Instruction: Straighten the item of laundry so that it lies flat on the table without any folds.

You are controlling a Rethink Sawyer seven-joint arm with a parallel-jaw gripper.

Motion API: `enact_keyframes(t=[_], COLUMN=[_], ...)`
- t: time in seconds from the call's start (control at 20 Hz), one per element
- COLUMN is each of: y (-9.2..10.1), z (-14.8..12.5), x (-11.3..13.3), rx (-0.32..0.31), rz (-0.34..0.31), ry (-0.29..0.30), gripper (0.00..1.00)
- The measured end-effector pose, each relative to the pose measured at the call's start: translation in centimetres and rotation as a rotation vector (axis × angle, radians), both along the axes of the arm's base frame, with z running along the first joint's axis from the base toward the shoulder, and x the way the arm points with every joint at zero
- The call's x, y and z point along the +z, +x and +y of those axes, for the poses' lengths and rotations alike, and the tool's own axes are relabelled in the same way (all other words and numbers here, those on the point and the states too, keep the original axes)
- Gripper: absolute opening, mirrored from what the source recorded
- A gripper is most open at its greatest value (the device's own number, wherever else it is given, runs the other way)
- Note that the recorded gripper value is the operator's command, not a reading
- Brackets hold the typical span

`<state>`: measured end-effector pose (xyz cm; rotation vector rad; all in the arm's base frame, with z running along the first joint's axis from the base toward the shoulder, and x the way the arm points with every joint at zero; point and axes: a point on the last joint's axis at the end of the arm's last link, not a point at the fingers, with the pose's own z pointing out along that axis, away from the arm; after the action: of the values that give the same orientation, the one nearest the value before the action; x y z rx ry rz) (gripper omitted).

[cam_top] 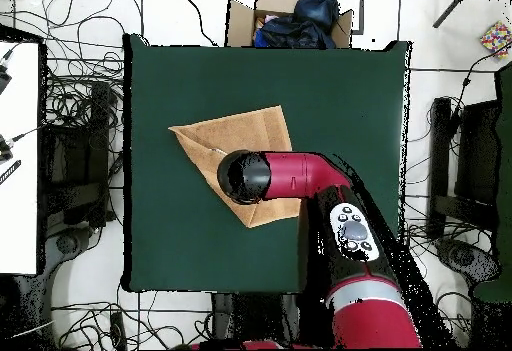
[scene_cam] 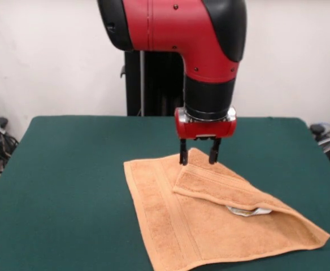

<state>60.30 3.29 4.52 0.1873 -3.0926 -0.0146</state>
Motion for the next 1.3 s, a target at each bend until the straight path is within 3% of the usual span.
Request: enact_keyframes(t=[0.7, 1.3], y=[-3.2, -3.2], z=[-0.4, -0.8], x=[-1.6, -1.5], rx=[0.001, -0.007], rz=[0.057, 0.057], ry=[0.012, 0.018], gripper=[1.00, 1.00])
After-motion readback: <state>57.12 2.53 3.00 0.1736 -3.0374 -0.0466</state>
